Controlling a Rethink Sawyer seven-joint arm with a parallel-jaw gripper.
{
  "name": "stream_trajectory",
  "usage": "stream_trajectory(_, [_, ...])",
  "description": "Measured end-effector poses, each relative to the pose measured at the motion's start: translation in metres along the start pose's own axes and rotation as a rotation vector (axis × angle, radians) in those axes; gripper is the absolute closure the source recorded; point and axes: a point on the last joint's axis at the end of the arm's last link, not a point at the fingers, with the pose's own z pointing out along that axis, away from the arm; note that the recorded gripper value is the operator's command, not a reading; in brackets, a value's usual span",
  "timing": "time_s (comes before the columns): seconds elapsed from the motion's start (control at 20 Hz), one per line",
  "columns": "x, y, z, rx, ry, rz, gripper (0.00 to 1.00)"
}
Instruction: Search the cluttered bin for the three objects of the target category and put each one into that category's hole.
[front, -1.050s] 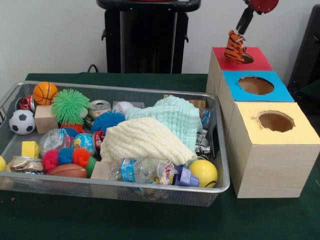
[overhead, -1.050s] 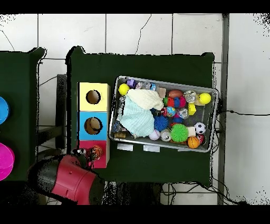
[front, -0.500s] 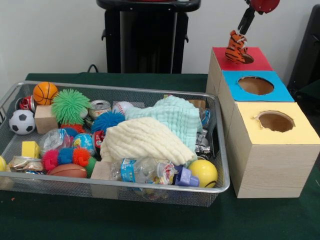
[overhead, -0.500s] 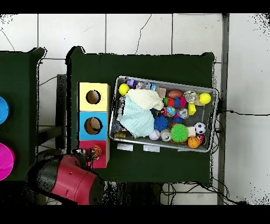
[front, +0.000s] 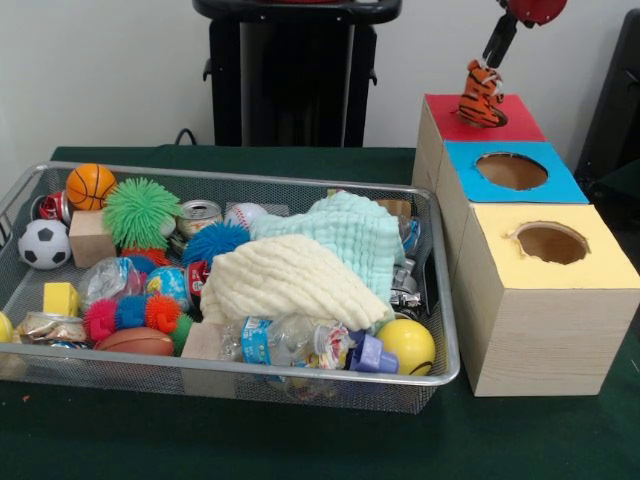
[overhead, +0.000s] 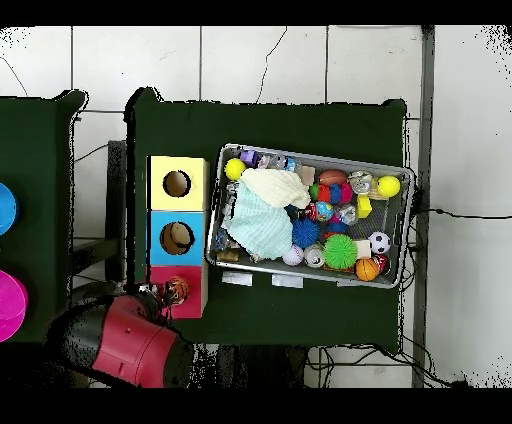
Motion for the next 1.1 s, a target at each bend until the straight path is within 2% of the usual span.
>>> stream_trajectory(0.35, [-0.001, -0.004, 0.003, 0.009, 0.002, 0.007, 1.00])
stream_trajectory(0.4, [-0.002, -0.005, 0.003, 0.012, 0.002, 0.008, 0.00])
stream_trajectory(0.7, [-0.004, -0.013, 0.008, 0.029, 0.002, 0.015, 0.00])
stream_trajectory(1.1, [0.000, -0.011, 0.005, 0.020, 0.014, 0.025, 0.00])
